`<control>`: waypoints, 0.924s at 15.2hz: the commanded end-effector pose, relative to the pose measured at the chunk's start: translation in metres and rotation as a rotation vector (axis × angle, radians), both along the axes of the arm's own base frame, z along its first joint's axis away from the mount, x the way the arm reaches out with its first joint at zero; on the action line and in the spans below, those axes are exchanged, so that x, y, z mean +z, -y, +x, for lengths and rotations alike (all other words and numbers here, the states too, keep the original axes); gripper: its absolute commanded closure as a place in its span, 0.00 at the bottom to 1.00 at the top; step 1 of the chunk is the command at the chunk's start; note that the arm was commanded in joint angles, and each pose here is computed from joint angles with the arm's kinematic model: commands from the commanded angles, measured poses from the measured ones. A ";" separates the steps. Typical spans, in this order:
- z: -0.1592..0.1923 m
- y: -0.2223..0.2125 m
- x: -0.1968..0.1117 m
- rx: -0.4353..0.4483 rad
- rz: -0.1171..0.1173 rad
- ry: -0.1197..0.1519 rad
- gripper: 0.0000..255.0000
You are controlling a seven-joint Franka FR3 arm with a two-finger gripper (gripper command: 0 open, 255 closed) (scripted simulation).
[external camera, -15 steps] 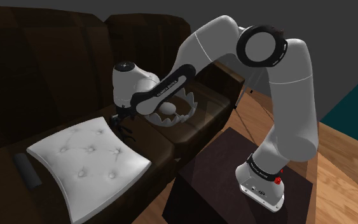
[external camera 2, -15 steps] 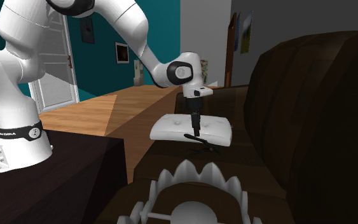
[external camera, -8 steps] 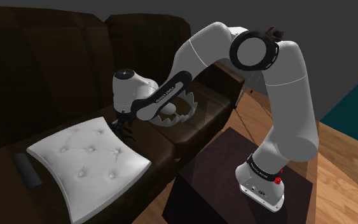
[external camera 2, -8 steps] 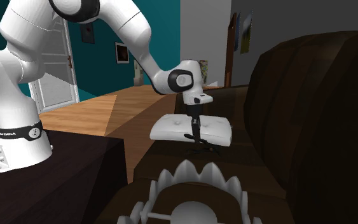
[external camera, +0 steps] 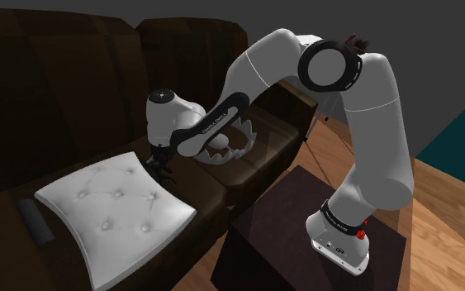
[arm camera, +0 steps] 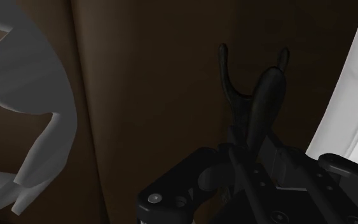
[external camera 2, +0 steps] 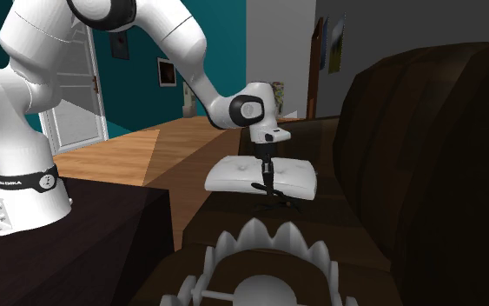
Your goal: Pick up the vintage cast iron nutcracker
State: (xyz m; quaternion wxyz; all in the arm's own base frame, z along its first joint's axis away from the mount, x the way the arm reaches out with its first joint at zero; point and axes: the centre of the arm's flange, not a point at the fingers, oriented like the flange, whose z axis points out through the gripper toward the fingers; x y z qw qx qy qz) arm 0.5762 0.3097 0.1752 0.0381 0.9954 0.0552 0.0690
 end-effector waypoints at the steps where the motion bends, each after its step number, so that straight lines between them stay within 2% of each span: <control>1: 0.000 0.000 0.000 0.000 0.000 0.000 1.00; 14: 0.000 0.000 0.068 0.000 0.000 0.000 1.00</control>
